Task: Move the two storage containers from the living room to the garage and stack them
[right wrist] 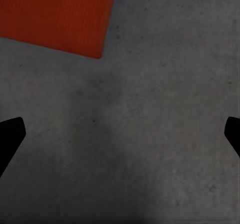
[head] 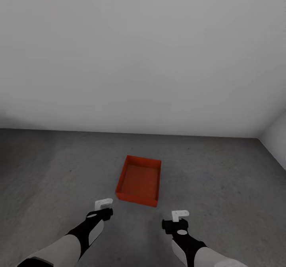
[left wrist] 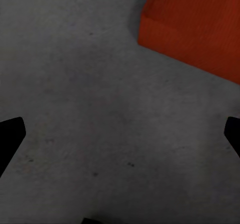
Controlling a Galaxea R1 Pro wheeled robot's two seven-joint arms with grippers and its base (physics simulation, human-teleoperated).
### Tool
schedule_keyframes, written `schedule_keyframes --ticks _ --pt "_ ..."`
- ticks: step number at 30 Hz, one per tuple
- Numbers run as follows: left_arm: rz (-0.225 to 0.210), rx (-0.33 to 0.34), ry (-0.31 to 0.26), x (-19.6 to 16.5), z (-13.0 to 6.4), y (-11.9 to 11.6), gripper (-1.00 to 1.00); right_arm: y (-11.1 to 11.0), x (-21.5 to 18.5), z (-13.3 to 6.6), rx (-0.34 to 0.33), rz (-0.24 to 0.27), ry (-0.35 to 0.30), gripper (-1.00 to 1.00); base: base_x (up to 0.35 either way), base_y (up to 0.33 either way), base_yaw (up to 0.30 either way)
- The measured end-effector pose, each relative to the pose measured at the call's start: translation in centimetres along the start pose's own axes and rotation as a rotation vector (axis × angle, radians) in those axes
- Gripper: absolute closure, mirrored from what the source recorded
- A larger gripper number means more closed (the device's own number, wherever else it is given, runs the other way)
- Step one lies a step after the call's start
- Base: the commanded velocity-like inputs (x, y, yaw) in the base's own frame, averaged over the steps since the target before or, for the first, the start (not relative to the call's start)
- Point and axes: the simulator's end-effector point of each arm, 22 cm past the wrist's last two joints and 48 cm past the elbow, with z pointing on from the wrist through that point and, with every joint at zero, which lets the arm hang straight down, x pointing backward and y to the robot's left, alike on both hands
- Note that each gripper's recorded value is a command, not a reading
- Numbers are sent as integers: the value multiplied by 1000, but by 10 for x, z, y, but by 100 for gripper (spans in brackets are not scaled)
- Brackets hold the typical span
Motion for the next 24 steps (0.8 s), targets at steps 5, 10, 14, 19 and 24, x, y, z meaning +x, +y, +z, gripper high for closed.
schedule_keyframes --ticks 5,10,14,19,24 --pt "-1 -3 3 1 0 2 -100 -3 12 0 4 -7 25 -100 -2 0 0" --pt "4 -9 23 9 1 6 -100 -6 56 -6 2 -31 114 -100 0 0 0" --pt "22 -37 117 56 1 23 -100 -8 83 -11 3 -42 155 -100 0 0 0" --pt "25 -11 177 84 -1 25 -100 -12 90 -12 5 -51 162 -100 0 0 0" --pt "28 -13 218 104 -3 31 -100 -17 92 -12 10 -54 169 -100 0 0 0"
